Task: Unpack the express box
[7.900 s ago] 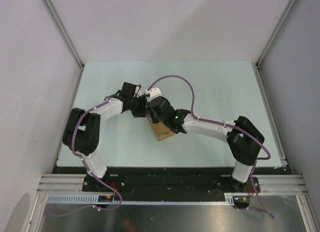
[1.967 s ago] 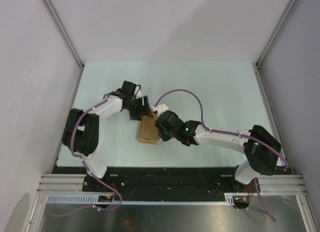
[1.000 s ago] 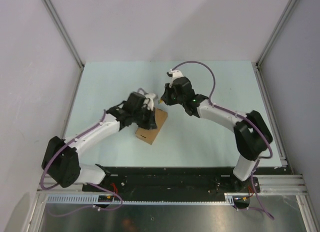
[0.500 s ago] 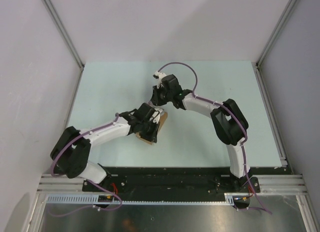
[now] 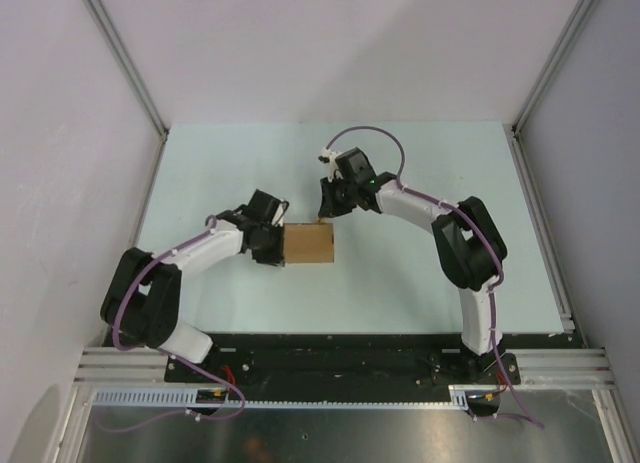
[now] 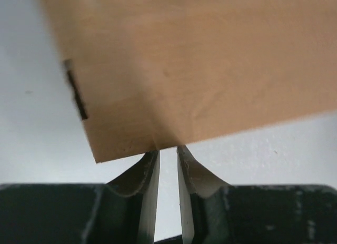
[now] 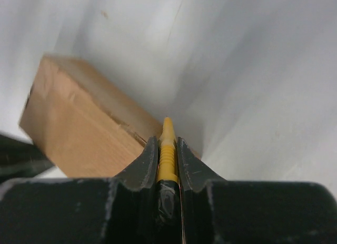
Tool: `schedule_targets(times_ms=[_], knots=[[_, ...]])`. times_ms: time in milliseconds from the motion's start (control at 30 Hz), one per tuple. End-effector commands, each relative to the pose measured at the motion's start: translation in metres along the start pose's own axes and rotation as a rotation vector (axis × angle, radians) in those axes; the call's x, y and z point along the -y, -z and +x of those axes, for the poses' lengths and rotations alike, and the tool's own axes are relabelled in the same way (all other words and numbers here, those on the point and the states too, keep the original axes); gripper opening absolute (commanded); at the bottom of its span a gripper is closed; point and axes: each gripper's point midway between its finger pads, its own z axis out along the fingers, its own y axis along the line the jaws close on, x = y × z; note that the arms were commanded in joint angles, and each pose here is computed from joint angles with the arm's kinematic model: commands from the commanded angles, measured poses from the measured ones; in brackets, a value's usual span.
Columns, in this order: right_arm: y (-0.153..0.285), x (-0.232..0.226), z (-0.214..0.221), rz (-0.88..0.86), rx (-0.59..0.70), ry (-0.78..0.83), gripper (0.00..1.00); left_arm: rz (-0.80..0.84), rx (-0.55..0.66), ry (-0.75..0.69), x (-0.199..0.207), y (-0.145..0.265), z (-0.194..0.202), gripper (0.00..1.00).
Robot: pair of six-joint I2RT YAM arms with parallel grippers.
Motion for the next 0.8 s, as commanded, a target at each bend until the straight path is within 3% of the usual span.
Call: schedule_targets(times_ms=[0,300,600,767], knots=[[0.041,-0.027,0.008,0.012,-0.025,0.049,0.0,-0.027,0.074,0.096,-0.01,0.008,-0.036,0.24],[0.065,-0.057,0.033,0.093,-0.04,0.072,0.0,-0.037,0.136,0.195,-0.005,-0.008,-0.091,0.21],[0.084,-0.053,0.024,0.195,0.027,0.028,0.0,-0.049,0.175,0.295,-0.028,0.006,-0.093,0.24],[0.093,-0.053,0.017,0.219,0.06,0.012,0.0,0.069,0.199,0.262,-0.01,0.018,-0.099,0.28]])
